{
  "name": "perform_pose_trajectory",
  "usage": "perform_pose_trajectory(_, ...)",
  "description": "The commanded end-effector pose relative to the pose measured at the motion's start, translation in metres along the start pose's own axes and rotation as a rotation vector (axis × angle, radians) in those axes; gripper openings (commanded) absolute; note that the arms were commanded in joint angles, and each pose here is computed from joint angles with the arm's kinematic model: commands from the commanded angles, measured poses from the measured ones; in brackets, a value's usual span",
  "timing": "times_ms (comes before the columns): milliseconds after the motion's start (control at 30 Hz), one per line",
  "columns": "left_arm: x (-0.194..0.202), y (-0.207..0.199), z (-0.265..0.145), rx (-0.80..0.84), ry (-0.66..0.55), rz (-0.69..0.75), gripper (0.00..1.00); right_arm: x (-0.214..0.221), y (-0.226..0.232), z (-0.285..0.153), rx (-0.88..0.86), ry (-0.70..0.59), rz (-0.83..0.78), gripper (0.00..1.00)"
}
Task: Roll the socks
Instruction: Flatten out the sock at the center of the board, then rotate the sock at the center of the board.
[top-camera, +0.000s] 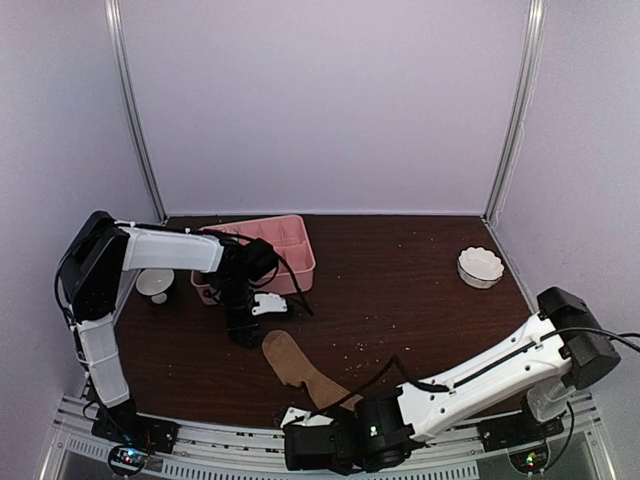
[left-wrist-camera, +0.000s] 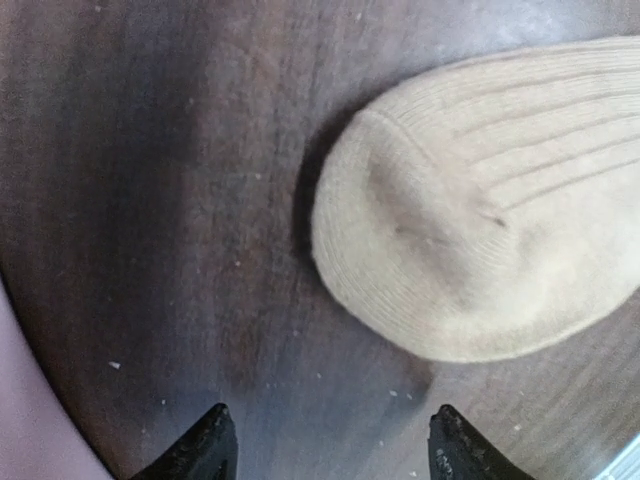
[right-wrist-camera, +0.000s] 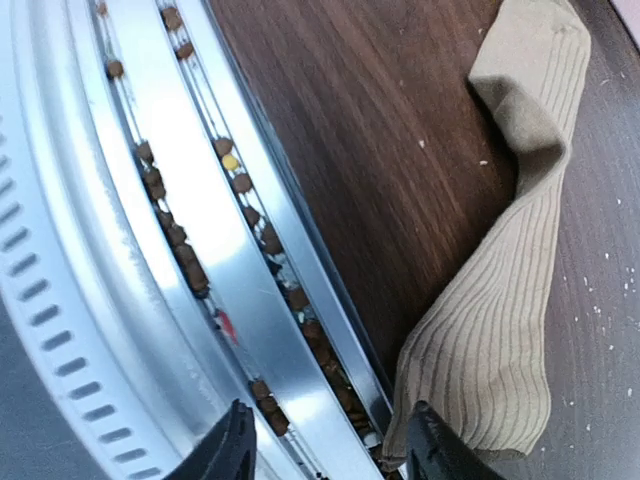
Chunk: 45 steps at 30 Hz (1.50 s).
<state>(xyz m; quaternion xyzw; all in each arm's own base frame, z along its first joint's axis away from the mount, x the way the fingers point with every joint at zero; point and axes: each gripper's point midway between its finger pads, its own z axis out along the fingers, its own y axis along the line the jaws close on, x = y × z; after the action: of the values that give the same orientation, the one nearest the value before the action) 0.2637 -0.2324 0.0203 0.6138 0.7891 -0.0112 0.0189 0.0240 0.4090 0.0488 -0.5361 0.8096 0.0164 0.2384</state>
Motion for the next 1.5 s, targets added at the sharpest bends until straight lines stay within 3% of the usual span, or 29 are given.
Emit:
perform_pose_trajectory(0, -0.015, -0.005, -0.037, 0.025, -0.089, 0.006, 0.68, -0.043, -0.007, -0.040, -0.193, -0.189, 0.162, 0.54)
perform_pose_trajectory(100, -0.022, -0.009, -0.044, 0.048, -0.117, -0.007, 0.68, -0.059, -0.025, -0.063, -0.315, -0.319, 0.279, 0.54)
perform_pose_trajectory(167, -0.025, -0.008, -0.045, 0.057, -0.126, -0.018, 0.68, -0.064, -0.051, -0.069, -0.336, -0.387, 0.363, 0.48)
perform_pose_trajectory(267, -0.028, -0.010, -0.039, 0.073, -0.122, -0.024, 0.67, -0.053, -0.086, -0.063, -0.283, -0.386, 0.440, 0.37)
perform_pose_trajectory(467, -0.035, -0.009, -0.017, 0.038, -0.080, 0.001, 0.65, -0.020, -0.107, -0.049, -0.205, -0.380, 0.538, 0.36)
perform_pose_trajectory(733, -0.055, 0.003, -0.004, -0.087, -0.068, 0.049, 0.60, 0.002, -0.117, -0.054, -0.231, -0.462, 0.675, 0.34)
perform_pose_trajectory(1200, -0.138, 0.034, 0.016, -0.214, -0.089, 0.141, 0.58, 0.027, -0.107, -0.023, -0.210, -0.345, 0.665, 0.33)
perform_pose_trajectory(1467, -0.208, 0.072, -0.002, -0.336, -0.224, 0.146, 0.59, 0.026, -0.089, 0.007, -0.231, -0.272, 0.629, 0.32)
